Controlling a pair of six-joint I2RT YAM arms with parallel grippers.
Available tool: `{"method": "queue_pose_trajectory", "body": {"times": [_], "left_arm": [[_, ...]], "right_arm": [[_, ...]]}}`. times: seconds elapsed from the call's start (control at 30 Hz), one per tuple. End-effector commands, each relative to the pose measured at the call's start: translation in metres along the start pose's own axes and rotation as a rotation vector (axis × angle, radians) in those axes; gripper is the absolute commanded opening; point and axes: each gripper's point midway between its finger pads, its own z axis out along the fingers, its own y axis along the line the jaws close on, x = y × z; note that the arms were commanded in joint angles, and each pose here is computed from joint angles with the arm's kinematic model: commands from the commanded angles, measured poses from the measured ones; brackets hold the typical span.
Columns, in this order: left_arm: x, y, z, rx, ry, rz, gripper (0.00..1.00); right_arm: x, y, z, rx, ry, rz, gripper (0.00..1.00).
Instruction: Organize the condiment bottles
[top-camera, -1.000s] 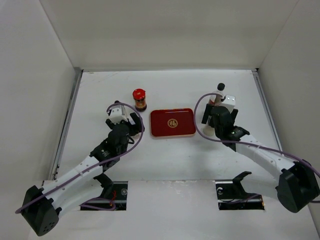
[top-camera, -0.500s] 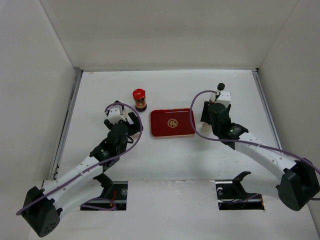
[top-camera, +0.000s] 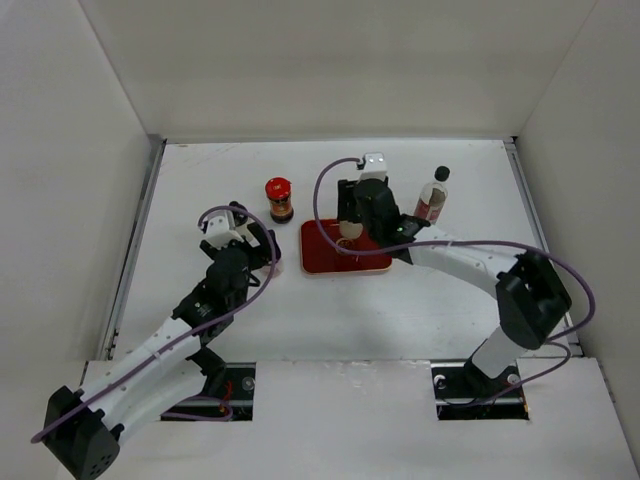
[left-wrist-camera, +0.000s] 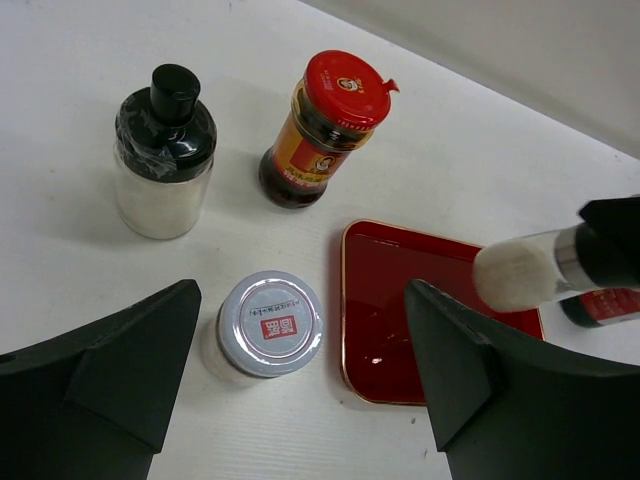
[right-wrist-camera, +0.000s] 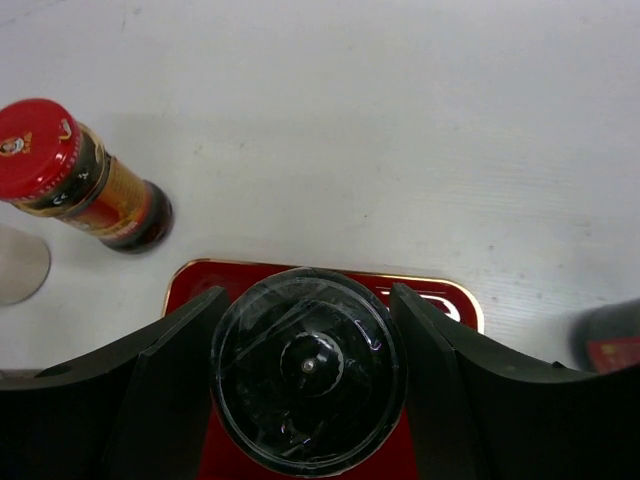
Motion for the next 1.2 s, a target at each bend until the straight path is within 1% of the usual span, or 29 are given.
{"method": "queue_pose_trajectory", "body": {"times": [0.0,0.27,0.5,0.8,0.87,0.9,1.03,1.1,1.17], "left_arm": [[-0.002,0.005,-0.002,-0.012,-0.014,-0.02,0.83],[-0.004,0.013,-0.001,-0.035,-0.015,-0.018,0.83],[-0.001,0.016,0.001,-0.051,-0.012,-0.013,0.83],[0.0,0.022,0.001,-0.069,-0.009,-0.008,0.83],[0.0,0.023,0.002,-0.073,-0.009,-0.008,0.83],[-0.001,0.024,0.002,-0.076,-0.01,-0.008,0.83],[-0.009,0.027,0.004,-0.093,-0.027,-0.019,0.83],[-0.019,0.031,0.008,-0.131,-0.037,-0.025,0.85],[-0.025,0.034,0.014,-0.176,-0.028,-0.029,0.88]], "right_arm": [[-0.051,0.038,0.007,-0.103,-0.138,0.068,0.54],[-0.023,0.046,0.031,-0.128,-0.108,0.067,0.55],[-0.025,0.044,0.037,-0.117,-0.128,0.062,0.55],[-0.013,0.035,0.049,-0.061,-0.118,-0.024,0.58],[-0.009,0.034,0.051,-0.058,-0.112,-0.029,0.61],[-0.007,0.034,0.053,-0.058,-0.107,-0.031,0.65],[-0.011,0.039,0.048,-0.077,-0.111,-0.018,0.9],[-0.025,0.042,0.038,-0.104,-0.133,0.003,0.97],[-0.041,0.044,0.025,-0.132,-0.158,0.031,1.0]]}}
